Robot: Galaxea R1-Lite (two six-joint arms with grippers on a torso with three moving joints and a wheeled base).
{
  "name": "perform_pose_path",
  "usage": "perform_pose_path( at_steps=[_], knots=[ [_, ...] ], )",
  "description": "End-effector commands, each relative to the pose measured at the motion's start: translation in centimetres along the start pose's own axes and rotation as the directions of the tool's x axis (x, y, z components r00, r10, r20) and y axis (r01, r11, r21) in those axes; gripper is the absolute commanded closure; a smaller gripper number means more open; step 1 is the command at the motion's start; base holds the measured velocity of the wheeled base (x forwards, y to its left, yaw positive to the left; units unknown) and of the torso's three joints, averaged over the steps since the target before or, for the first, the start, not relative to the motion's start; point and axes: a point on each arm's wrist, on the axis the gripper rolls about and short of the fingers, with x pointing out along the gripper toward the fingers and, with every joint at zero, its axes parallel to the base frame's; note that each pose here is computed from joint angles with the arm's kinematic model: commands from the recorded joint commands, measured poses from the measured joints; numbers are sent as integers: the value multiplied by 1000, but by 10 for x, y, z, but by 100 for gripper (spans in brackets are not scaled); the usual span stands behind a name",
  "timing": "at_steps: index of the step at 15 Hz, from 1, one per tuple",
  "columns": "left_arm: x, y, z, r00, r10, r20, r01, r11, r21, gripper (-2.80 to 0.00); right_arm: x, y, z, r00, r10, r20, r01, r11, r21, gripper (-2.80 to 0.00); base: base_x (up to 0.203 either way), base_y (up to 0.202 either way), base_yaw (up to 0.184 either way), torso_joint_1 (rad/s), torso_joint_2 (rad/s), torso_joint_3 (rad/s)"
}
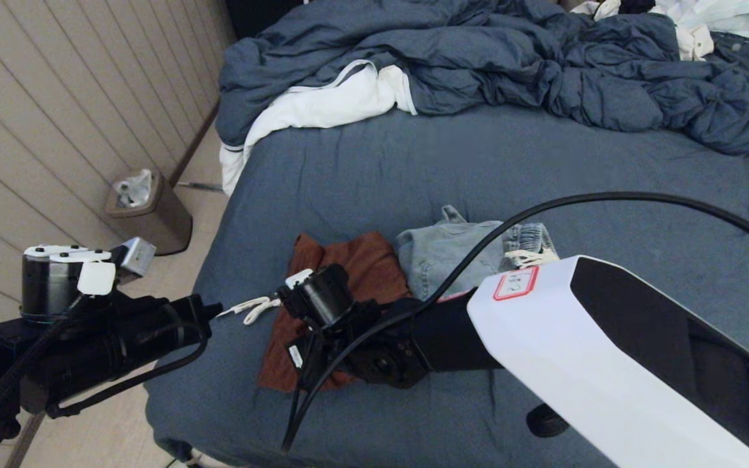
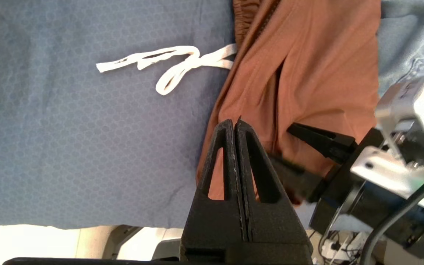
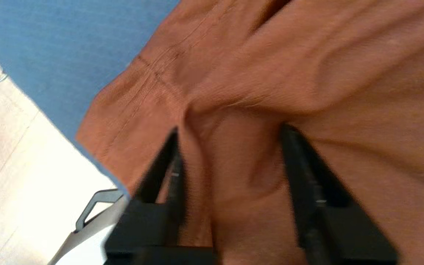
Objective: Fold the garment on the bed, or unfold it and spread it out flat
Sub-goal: Unford the brown shorts
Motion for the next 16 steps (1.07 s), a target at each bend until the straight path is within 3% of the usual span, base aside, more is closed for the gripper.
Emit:
perform_pose_path(
  at_steps=[1,6,8,12,16],
  knots=[
    [2,0,-1,1000,1,-3,-1,1000,-4,0,-3,-4,5,1000,-6,14,6,1000,11,0,0,0,0,0,0,0],
    [5,1,-3,1000,0,-12,0,1000,-14,0,-38,-22,34,989,-25,148,16,998,63,0,0,0,0,0,0,0],
    [6,0,-2,1000,-3,-2,3,1000,-14,0,-72,-43,51,977,-56,207,37,995,96,0,0,0,0,0,0,0],
    [12,2,-6,1000,2,-22,-3,1000,-18,0,-122,-131,60,942,-237,237,187,959,214,0,0,0,0,0,0,0],
    [14,-9,-19,998,-40,-57,39,999,-10,0,-145,-194,24,918,-373,133,324,900,291,0,0,0,0,0,0,0]
  ],
)
